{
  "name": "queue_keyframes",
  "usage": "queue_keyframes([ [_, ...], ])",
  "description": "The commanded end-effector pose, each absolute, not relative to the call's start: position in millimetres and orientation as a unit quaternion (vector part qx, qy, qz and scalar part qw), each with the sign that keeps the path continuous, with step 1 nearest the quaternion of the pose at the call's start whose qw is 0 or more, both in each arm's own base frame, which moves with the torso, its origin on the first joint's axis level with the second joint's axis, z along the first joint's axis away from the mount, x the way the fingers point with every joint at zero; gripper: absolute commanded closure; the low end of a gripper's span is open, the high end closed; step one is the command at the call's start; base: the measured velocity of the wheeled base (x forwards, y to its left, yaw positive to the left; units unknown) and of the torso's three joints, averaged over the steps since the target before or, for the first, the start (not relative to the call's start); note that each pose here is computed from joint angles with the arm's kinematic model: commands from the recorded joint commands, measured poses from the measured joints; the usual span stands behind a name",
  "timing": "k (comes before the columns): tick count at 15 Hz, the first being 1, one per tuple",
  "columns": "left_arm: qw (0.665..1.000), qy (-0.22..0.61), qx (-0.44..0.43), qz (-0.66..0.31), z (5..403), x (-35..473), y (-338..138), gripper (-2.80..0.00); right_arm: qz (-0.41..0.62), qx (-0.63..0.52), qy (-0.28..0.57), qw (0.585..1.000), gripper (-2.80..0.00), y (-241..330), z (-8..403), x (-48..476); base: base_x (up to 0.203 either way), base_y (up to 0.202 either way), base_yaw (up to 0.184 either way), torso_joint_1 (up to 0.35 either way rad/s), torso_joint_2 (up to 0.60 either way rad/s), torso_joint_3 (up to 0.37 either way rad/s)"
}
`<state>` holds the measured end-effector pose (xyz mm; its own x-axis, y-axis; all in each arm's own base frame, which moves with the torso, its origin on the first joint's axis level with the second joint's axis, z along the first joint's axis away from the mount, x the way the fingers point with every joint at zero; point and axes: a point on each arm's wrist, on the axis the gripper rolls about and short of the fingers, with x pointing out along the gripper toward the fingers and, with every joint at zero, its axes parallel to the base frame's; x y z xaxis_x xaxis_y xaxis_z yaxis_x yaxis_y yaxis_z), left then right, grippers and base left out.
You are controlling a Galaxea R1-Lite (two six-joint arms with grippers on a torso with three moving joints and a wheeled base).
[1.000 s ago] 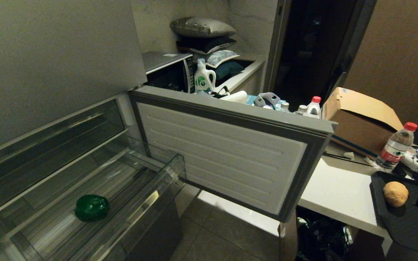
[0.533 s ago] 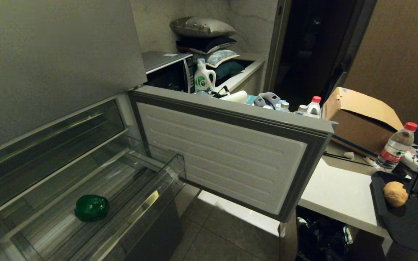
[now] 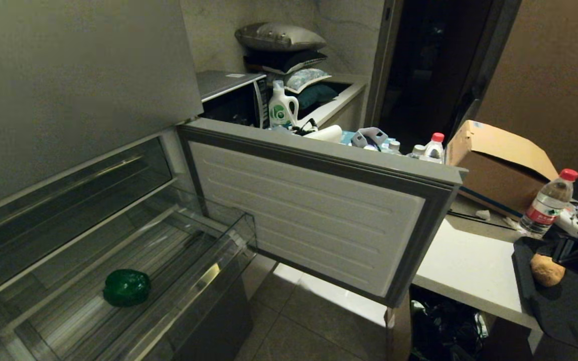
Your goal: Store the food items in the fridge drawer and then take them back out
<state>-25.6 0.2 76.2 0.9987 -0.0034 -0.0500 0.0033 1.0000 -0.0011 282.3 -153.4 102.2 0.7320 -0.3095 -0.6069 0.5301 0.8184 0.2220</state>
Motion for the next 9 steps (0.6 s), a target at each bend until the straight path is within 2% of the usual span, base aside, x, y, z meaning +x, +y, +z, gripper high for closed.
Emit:
queue_keyframes([
  [1, 1.0, 0.026, -0.001, -0.002, 76.3, -25.5, 0.2, 0.0, -0.241, 0.199, 0.289, 0.905, -2.8, -165.6, 92.7, 288.9, 0.0, 0.0, 0.0, 0.0, 0.0, 0.0],
  [9, 1.0, 0.025, -0.001, -0.002, 76.3, -25.5, 0.2, 0.0, -0.25, 0.208, 0.297, 0.898, -2.8, -192.5, 70.1, 311.1, 0.0, 0.0, 0.0, 0.0, 0.0, 0.0],
])
